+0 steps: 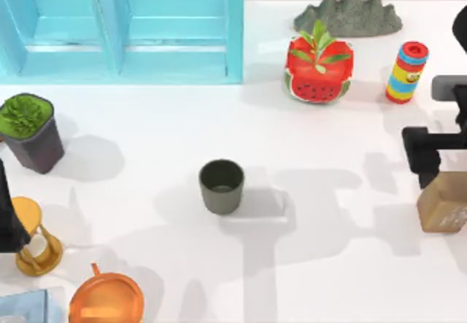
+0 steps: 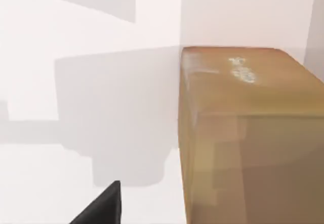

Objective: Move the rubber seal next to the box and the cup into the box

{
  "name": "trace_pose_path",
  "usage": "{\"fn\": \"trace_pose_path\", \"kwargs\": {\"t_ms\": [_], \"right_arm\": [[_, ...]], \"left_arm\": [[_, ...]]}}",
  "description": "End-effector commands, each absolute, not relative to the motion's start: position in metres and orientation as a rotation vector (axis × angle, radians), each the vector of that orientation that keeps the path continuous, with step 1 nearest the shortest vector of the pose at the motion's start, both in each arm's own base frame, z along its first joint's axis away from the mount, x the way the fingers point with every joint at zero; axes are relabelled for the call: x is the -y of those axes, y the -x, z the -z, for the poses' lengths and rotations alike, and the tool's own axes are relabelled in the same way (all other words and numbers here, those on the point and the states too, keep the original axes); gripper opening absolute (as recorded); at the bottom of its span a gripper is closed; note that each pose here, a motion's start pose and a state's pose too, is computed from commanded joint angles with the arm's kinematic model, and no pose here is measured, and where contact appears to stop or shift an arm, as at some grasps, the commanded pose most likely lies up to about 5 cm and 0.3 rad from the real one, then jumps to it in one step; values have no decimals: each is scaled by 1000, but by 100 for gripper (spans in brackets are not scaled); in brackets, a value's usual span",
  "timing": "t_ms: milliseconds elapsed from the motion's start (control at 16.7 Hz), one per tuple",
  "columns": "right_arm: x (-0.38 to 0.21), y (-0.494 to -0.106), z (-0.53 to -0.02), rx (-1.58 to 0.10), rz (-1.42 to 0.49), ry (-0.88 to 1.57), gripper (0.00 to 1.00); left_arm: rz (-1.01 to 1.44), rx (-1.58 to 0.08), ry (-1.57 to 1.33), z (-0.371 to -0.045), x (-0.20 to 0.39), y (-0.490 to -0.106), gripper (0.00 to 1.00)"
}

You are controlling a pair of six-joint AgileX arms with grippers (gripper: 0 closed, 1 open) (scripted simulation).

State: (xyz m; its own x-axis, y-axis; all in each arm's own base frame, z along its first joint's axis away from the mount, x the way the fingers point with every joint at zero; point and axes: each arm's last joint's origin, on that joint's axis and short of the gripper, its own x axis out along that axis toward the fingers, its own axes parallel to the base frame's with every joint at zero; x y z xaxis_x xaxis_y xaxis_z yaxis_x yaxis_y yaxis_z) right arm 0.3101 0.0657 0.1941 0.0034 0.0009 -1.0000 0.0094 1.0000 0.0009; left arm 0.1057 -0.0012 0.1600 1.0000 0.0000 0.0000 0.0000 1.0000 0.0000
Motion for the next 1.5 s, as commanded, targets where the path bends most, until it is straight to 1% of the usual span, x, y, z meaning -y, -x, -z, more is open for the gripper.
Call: {"fn": "trace_pose_path", "kwargs": {"t_ms": [240, 540, 960, 1080, 1200, 1380, 1500], "right_arm": [[-66, -316, -230, -1571, 12, -11, 100], [-65, -310, -284, -1570, 9, -9, 100], [-70, -312, -288, -1574, 8, -5, 100], [-87, -321, -286, -1581, 12, 1, 100], [-116, -336, -281, -1589, 22, 10, 100], [-178, -357, -272, -1572, 32, 20, 100], [-228, -363, -265, -1542, 30, 17, 100]], "left_arm": [[0, 0, 0, -160, 1, -106, 100], [0, 0, 0, -160, 1, -106, 100], [0, 0, 0, -160, 1, -106, 100], [0, 0, 0, -160, 1, -106, 100], [0, 0, 0, -160, 1, -106, 100], [0, 0, 0, -160, 1, -106, 100], [0, 0, 0, -160, 1, -106, 100]]}}
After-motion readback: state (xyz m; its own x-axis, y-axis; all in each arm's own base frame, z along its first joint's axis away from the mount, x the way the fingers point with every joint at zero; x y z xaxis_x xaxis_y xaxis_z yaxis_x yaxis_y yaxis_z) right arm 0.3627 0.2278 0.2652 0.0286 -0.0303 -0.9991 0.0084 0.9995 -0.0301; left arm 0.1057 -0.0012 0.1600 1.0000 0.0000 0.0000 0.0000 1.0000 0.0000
